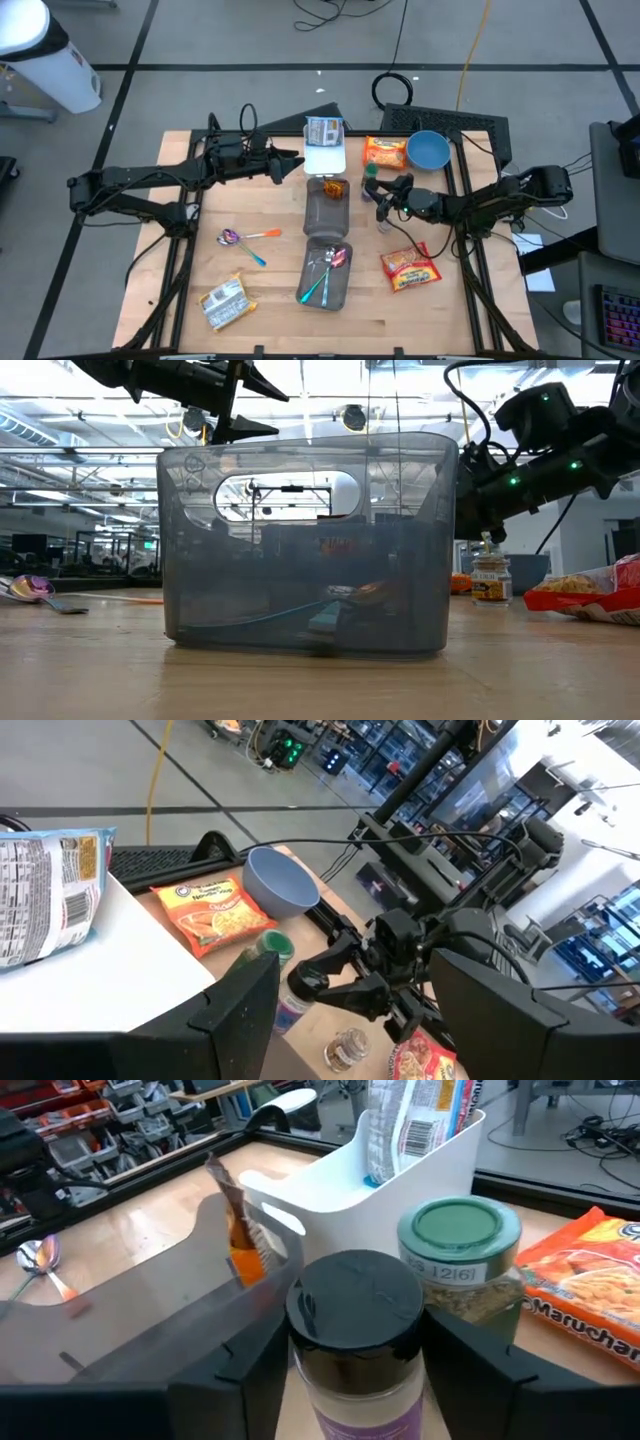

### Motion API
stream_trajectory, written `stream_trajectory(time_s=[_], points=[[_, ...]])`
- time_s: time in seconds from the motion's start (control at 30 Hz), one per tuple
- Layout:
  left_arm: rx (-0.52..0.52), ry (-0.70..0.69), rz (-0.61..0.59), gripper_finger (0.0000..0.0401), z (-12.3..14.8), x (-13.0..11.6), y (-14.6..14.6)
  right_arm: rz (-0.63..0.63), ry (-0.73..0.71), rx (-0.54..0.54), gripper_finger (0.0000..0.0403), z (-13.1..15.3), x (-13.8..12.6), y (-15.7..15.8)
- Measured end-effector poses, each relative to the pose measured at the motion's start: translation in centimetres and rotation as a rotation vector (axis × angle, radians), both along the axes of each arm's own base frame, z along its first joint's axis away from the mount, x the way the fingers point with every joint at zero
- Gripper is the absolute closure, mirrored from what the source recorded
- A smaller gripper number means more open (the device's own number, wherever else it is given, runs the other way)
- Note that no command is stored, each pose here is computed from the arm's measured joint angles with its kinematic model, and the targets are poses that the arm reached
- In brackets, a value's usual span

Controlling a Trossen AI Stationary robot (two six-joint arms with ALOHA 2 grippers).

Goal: Pick & Place Food Item
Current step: Put the black seasoning bottle into the top black bin

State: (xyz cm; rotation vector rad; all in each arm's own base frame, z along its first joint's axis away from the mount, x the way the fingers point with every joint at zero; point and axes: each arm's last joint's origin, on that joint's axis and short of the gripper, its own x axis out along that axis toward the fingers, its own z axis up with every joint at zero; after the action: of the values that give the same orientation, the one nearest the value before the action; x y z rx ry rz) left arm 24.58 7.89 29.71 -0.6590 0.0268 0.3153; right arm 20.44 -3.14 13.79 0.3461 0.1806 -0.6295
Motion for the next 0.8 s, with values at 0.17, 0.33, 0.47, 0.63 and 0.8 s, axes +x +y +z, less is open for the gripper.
stream_trajectory(time_s=[0.17, 0.33, 0.47, 0.63, 0.8], points=[[0.006, 0.002, 0.0, 0.0132, 0.0, 0.0, 0.0, -0.002, -0.008, 0.008, 0.0202, 0.0, 0.0, 0.0], [0.009, 0.003, -0.001, 0.0132, 0.0, 0.0, 0.0, 0.031, -0.026, 0.019, 0.0208, 0.1, 0.1, 0.1], [0.009, 0.003, -0.001, 0.0132, 0.0, 0.0, 0.0, 0.071, -0.042, 0.043, 0.0213, 0.2, 0.2, 0.2], [0.009, 0.003, -0.001, 0.0132, 0.0, 0.0, 0.0, 0.118, -0.072, 0.057, 0.0211, 0.9, 0.9, 0.5], [0.013, 0.004, -0.01, 0.0132, 0.0, 0.0, 0.0, 0.209, -0.088, 0.037, 0.0216, 2.2, 2.1, 0.6]])
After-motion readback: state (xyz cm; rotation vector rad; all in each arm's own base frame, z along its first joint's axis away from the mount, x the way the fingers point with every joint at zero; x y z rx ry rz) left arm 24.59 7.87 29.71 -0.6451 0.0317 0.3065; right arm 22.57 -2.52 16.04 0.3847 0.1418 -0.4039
